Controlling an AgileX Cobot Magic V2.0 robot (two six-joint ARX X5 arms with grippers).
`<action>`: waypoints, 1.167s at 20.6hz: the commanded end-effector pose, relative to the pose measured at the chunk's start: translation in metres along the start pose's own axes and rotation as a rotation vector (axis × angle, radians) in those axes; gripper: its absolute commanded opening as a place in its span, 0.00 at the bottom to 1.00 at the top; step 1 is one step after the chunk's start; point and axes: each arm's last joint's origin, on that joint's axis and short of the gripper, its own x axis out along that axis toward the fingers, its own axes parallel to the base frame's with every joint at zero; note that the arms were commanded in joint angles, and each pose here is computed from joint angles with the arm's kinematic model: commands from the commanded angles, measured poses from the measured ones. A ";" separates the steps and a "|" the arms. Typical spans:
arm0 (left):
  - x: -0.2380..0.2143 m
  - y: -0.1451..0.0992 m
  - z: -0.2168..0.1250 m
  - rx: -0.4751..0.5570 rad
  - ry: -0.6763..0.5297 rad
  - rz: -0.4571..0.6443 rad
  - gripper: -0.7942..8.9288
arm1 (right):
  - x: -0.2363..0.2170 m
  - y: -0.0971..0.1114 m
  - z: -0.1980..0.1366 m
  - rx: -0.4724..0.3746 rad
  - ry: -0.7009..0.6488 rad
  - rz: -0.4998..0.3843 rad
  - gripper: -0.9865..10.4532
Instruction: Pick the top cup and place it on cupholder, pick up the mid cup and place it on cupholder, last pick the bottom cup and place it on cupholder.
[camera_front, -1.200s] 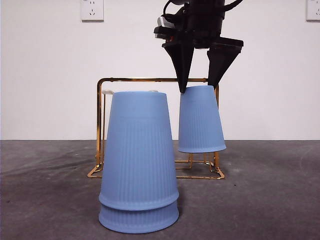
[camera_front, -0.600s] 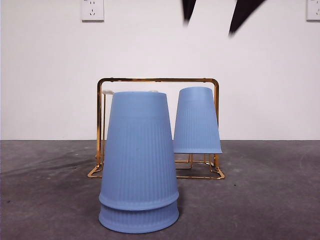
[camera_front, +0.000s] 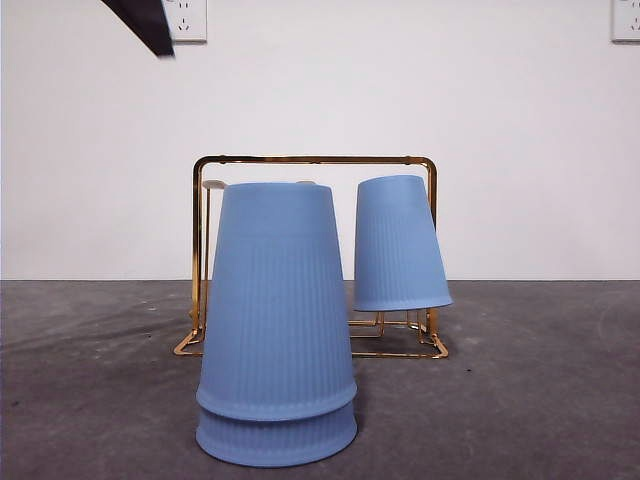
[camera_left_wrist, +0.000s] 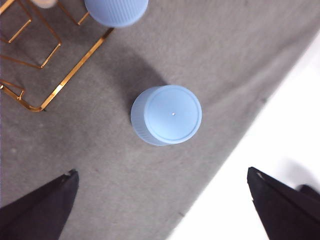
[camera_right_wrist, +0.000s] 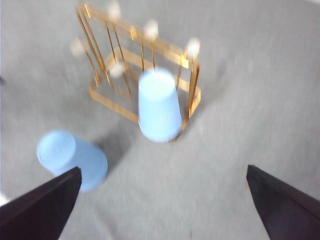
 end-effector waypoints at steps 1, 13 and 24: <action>0.016 -0.010 0.013 0.073 0.035 0.010 0.69 | -0.009 -0.002 -0.024 -0.024 -0.081 0.017 0.56; 0.093 -0.023 0.039 0.160 0.196 0.041 0.69 | -0.035 -0.008 -0.083 0.005 -0.213 0.033 0.56; 0.102 -0.023 0.042 0.180 0.207 0.012 0.66 | -0.035 -0.008 -0.083 0.005 -0.216 0.033 0.56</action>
